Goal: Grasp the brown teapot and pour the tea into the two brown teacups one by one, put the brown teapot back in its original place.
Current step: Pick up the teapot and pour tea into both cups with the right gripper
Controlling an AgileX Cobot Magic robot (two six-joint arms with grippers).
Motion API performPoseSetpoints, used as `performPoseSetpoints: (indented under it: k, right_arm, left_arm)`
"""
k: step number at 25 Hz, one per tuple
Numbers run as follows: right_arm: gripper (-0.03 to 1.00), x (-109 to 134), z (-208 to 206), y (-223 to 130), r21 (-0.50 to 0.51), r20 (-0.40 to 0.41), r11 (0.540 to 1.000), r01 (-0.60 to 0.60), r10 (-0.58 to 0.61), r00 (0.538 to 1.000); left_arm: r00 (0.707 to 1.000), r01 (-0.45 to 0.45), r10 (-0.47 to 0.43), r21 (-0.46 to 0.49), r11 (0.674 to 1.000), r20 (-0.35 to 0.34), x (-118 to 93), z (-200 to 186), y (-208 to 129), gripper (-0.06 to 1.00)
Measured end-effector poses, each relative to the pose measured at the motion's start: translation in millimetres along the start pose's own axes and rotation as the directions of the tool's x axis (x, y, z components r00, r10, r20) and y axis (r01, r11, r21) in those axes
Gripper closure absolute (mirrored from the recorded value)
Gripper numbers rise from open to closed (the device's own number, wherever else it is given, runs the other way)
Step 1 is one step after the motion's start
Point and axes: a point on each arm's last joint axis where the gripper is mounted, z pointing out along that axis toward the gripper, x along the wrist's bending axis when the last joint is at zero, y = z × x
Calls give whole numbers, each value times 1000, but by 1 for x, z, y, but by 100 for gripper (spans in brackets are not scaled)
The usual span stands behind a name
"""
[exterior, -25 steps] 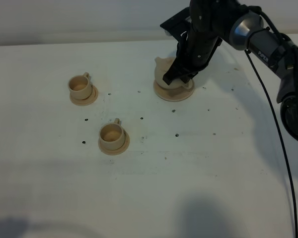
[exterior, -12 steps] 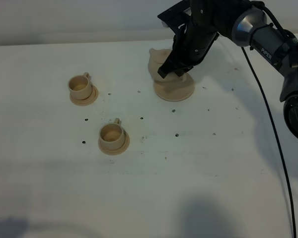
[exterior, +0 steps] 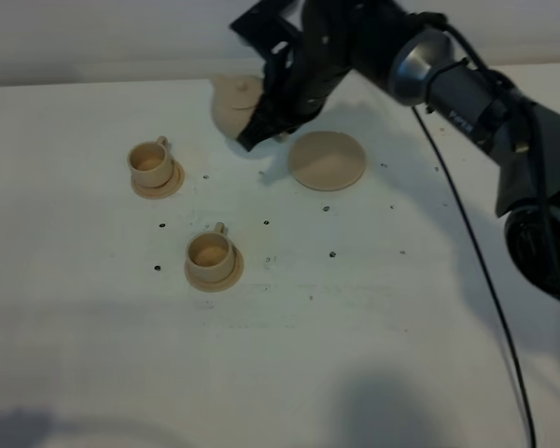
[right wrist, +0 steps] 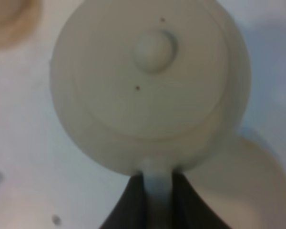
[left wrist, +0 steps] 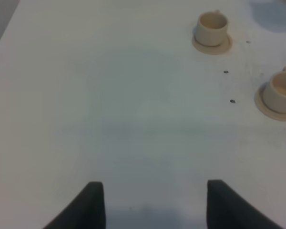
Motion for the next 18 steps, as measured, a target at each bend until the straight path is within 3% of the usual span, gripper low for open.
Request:
performPoseSetpoints:
  k: [5,11,18]
  right_arm:
    - [85,28,6,13,-42,52,992,116,-114,992]
    - [85,54,29,12,-9,105,969,249,-246,963]
    - [85,56,46,8,17,166,944,329,-327,930]
  left_arm:
    - [1000,0,0,0,1000,0,0,0,0,47]
    - [1000,0,0,0,1000,0,0,0,0,47]
    - [1000,0,0,0,1000,0,0,0,0,47]
